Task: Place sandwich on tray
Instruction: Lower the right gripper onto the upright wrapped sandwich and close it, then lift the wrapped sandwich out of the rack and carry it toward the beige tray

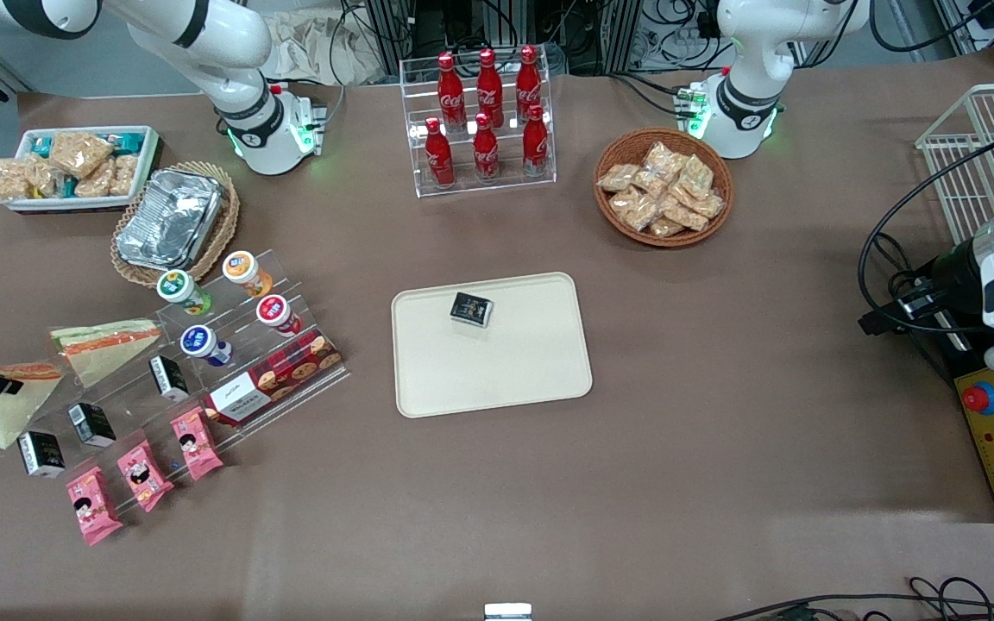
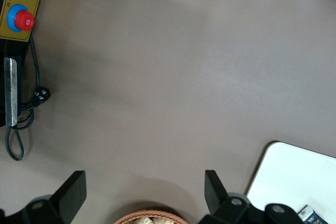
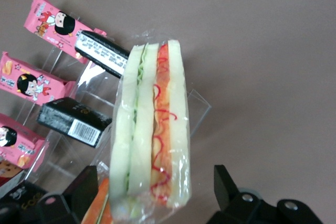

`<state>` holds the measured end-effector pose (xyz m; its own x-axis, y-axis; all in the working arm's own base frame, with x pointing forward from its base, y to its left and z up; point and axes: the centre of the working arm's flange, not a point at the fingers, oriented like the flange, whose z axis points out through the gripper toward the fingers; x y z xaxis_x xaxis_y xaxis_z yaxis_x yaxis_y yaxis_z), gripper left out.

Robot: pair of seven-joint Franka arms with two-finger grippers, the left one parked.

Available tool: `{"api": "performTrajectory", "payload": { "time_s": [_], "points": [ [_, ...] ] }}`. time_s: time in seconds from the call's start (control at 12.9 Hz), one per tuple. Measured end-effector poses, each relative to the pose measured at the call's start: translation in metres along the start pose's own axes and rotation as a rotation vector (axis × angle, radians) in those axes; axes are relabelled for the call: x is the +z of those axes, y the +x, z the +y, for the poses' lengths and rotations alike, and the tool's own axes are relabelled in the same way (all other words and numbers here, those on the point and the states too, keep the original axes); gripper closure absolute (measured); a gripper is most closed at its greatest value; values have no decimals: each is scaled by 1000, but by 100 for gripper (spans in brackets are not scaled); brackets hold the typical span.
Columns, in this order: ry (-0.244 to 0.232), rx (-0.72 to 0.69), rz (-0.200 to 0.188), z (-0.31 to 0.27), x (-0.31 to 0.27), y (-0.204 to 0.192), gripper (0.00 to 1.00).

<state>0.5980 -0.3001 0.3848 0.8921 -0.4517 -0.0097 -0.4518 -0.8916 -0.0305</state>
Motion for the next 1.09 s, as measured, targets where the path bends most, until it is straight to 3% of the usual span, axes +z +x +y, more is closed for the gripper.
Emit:
{"api": "performTrajectory", "payload": {
  "time_s": [0.23, 0.54, 0.78, 0.85, 1.09],
  "points": [
    [-1, 0, 0, -1, 4, 1, 7],
    [0, -4, 2, -3, 3, 2, 52],
    [-7, -20, 8, -4, -1, 3, 70],
    [-10, -37, 2, -5, -8, 3, 78],
    [10, -168, -74, -29, -60, -7, 80]
  ]
}}
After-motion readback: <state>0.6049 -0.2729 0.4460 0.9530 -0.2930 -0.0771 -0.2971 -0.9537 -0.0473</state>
